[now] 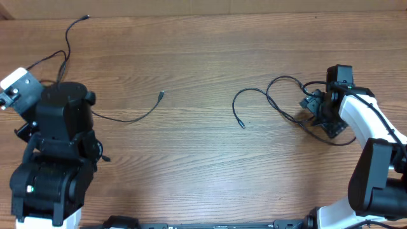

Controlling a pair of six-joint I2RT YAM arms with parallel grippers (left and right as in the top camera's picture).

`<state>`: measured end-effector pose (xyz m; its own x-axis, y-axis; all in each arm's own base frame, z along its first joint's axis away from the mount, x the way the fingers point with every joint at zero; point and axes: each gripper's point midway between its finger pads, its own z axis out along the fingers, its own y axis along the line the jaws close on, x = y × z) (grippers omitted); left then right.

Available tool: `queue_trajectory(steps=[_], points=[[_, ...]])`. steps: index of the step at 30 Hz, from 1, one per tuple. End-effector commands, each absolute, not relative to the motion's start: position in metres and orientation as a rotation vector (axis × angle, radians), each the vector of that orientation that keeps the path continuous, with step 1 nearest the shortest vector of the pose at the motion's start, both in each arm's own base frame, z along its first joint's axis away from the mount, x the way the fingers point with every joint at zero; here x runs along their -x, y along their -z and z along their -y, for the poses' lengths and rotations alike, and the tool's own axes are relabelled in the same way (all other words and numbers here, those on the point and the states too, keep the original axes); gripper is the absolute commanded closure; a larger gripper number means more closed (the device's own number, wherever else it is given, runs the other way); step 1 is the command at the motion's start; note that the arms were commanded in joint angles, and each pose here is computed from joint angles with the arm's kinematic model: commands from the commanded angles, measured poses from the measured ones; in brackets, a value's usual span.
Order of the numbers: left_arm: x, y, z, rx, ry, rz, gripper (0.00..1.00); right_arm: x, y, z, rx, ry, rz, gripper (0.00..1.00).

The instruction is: Untangle cables

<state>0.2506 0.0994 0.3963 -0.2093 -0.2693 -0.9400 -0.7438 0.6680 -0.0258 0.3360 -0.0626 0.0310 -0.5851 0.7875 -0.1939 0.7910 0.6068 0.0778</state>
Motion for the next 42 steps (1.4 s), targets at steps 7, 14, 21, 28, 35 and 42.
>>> queue_trajectory(steps=[7,14,21,28,35,42], points=[[-0.362,-0.428,-0.122,0.506,-0.585,-1.716,0.96,-0.331,-0.036,0.056,-1.316,-0.017,-2.651,0.00],[-0.456,-0.420,-0.069,0.211,-0.211,-1.669,0.96,-0.331,-0.036,0.056,-1.322,-0.018,-2.648,0.00],[-0.526,-0.303,-0.033,0.044,0.009,-1.914,0.96,-0.330,-0.036,0.056,-1.326,-0.017,-2.648,0.00],[-0.559,-0.190,-0.026,0.021,0.088,-2.113,0.96,-0.330,-0.036,0.056,-1.326,-0.017,-2.648,0.00],[-0.546,-0.153,-0.089,0.496,-0.093,-2.162,0.94,-0.330,-0.036,0.056,-1.325,-0.016,-2.649,0.00],[-0.518,-0.152,-0.119,0.708,-0.196,-2.175,0.00,-0.330,-0.053,0.057,-1.306,-0.005,-2.676,0.00]])
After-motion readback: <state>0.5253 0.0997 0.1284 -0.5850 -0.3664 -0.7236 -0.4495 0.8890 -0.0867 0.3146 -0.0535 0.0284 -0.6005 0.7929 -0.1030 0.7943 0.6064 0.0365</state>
